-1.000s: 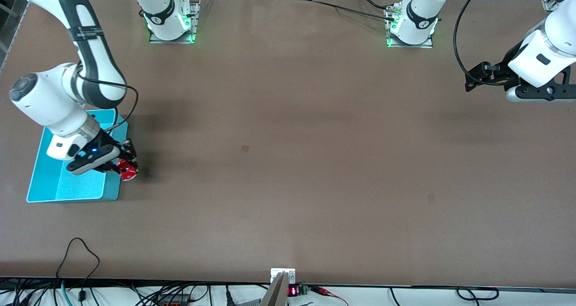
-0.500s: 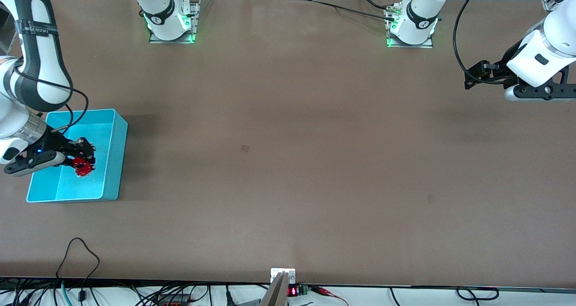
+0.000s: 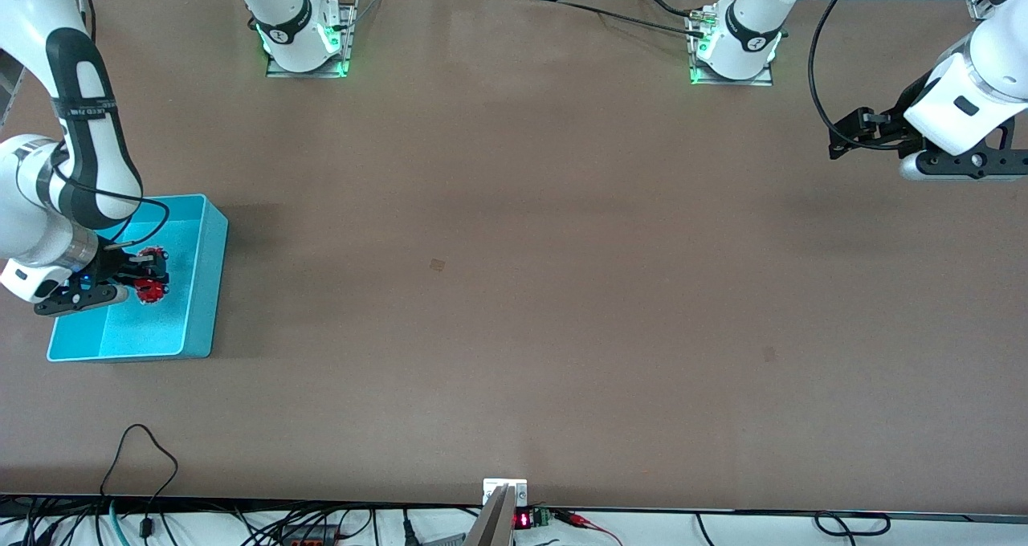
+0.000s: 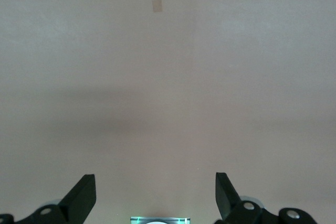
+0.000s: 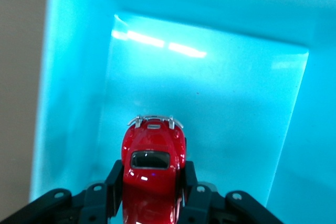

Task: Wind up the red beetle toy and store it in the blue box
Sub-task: 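Lower the car into the blue box and open the right gripper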

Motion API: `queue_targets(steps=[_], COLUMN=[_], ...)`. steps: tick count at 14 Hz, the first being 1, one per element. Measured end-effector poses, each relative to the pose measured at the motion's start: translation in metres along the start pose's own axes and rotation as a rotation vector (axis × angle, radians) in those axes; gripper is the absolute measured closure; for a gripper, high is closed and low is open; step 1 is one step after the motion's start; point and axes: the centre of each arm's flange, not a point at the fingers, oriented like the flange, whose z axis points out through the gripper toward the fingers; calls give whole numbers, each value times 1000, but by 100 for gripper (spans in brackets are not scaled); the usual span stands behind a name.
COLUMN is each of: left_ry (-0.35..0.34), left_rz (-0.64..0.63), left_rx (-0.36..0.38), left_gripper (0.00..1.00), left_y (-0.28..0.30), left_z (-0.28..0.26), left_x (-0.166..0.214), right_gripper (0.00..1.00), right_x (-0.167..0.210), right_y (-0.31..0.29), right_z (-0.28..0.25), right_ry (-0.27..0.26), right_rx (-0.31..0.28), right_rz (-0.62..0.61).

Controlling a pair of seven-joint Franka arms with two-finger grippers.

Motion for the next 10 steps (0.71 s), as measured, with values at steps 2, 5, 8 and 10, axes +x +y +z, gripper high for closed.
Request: queue_targets(steps=[2,5,8,10], left_ry=[0,-1,-2,-2], left_rz=[2,4,7,6], left_rx=[0,1,1,1], left_gripper=[0,0,0,0], left_y=[1,2,3,3], left_z=[0,0,0,0], left_x=[0,0,-1,-1], right_gripper=[52,52,52,49], right_x=[1,-4,-9,-6], right_y=[8,22,32,31], right_z=[18,50,72,70], right_ry=[-7,7,15,20], right_rx=[-8,-38,-55,-56], right_rz=[23,43,58,55])
